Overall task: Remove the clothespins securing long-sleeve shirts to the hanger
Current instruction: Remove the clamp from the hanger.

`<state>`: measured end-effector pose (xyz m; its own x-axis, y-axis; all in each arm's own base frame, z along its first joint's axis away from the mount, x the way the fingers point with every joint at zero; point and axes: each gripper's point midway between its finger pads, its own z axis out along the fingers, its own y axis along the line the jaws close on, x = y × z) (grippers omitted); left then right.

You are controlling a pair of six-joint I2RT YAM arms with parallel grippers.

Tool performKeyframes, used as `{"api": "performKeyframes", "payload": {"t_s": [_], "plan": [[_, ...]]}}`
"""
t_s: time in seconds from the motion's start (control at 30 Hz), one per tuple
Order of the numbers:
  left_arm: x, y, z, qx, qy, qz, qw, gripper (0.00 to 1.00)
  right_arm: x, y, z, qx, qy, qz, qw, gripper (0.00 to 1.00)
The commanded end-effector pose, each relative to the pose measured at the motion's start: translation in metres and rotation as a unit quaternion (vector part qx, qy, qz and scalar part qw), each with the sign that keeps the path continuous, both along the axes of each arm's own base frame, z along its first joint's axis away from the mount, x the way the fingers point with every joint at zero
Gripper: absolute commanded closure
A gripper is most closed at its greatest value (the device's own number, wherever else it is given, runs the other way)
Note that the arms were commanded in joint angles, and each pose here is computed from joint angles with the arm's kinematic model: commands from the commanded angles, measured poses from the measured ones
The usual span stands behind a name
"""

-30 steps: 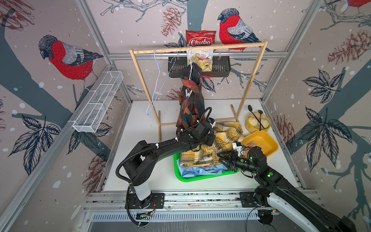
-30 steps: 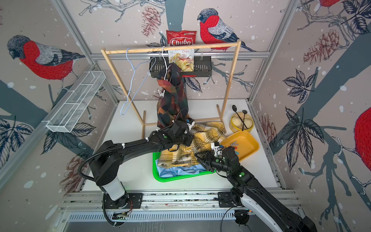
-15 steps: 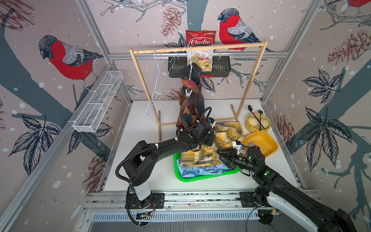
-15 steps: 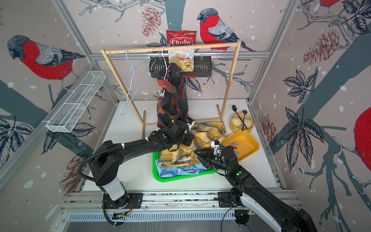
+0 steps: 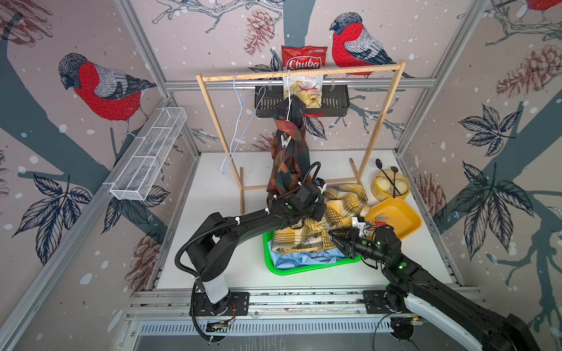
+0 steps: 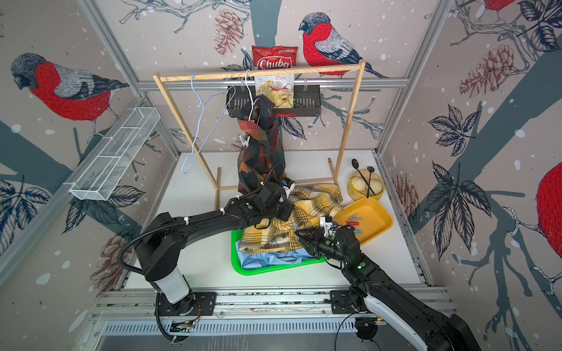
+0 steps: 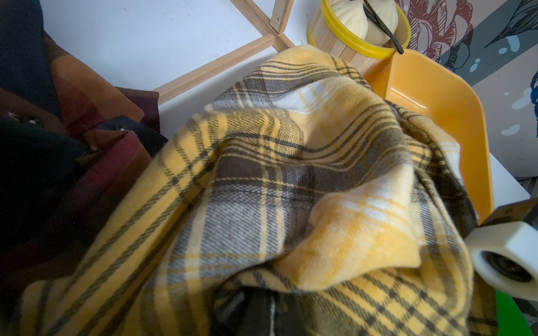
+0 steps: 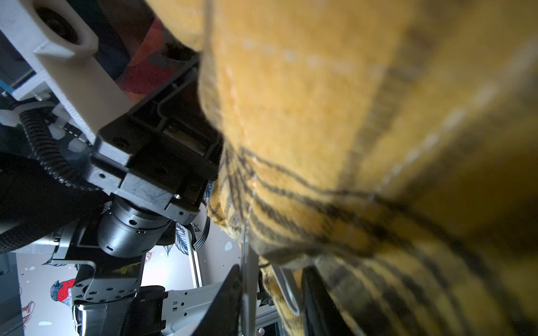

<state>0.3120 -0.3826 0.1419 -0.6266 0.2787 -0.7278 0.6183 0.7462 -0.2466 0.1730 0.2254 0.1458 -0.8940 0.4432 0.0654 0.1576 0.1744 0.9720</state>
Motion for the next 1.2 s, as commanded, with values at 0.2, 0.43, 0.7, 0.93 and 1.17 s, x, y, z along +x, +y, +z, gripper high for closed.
{"api": "performKeyframes", "payload": {"t_s": [0.2,0.43,0.7,0.93,1.17], "plan": [[0.003,0.003,-0.001,0.001,-0.002,0.012,1.000,1.00,0.009,0.000,0.008,0.016,-0.013,-0.021,1.000,0.68],[0.003,0.002,-0.002,-0.001,0.000,0.010,1.000,1.00,0.011,0.000,0.009,0.017,-0.014,-0.024,0.999,0.73],[0.003,0.001,-0.002,-0.001,0.001,0.010,1.000,1.00,0.005,0.000,0.003,0.006,-0.002,-0.015,1.000,0.82],[0.003,0.001,-0.004,0.001,0.002,0.011,1.000,1.00,0.003,-0.005,0.001,-0.007,0.000,-0.021,1.000,0.85],[0.004,0.002,-0.004,0.003,0.001,0.013,1.000,1.00,-0.003,-0.004,-0.003,-0.020,0.010,-0.007,1.000,0.88]]}}
